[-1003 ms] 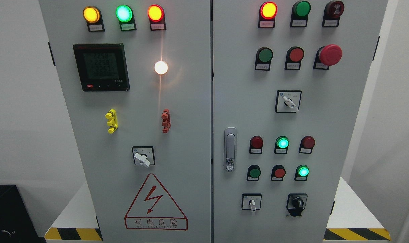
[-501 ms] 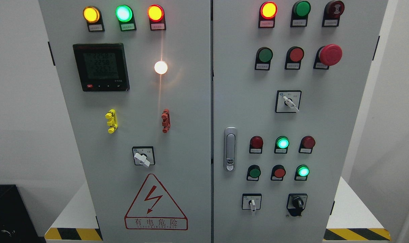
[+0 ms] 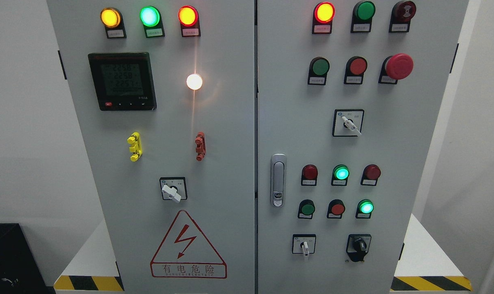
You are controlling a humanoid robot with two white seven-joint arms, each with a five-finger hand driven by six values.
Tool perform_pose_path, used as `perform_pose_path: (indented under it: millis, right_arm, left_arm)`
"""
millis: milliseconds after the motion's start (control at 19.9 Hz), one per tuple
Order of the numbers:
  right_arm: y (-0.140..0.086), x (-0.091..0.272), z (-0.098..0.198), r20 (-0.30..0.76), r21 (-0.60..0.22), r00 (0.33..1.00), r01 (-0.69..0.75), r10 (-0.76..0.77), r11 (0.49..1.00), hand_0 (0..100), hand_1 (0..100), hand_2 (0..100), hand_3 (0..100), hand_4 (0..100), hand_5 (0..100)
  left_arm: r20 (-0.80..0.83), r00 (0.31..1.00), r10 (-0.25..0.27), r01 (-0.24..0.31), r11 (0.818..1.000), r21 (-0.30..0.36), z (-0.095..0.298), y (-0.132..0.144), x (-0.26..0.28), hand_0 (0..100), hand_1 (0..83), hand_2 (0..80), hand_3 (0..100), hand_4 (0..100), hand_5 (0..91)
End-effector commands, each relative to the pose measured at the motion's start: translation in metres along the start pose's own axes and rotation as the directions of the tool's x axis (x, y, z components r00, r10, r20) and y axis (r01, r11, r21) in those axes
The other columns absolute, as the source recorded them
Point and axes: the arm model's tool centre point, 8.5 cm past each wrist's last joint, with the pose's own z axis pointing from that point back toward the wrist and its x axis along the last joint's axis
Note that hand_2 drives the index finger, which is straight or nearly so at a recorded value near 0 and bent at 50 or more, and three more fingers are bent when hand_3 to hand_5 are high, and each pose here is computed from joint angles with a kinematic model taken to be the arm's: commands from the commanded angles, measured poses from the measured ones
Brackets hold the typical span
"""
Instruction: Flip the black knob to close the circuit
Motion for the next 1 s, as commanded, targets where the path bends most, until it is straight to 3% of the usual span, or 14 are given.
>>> perform_pose_path:
  millis: [0, 351, 953]
  right_arm:
    - [-0.058, 0.024, 0.002, 0.056, -0.159, 0.997, -0.035, 0.045, 0.987, 0, 0, 91, 100, 92, 95]
    - [-0.07, 0.029, 0.002, 0.049, -0.147, 0.998, -0.031, 0.039, 0.989, 0, 0, 92, 100, 92, 94]
    - [-0.123, 0.056, -0.037, 0.013, -0.201, 0.997, -0.071, 0.075, 0.977, 0, 0, 94, 100, 93, 95]
  left_arm:
    - [0.001, 1.0, 0.002, -0.002, 1.0, -0.002, 0.0, -0.001, -0.006, 12, 55.6, 0.0, 0, 0, 0.0]
    - [0.001, 1.0, 0.002, -0.002, 1.0, -0.002, 0.0, -0.001, -0.006, 12, 55.6, 0.0, 0, 0, 0.0]
    - [0.001, 1.0, 0.002, -0.002, 1.0, -0.003, 0.0, -0.002, -0.006, 12, 55.6, 0.0, 0, 0, 0.0]
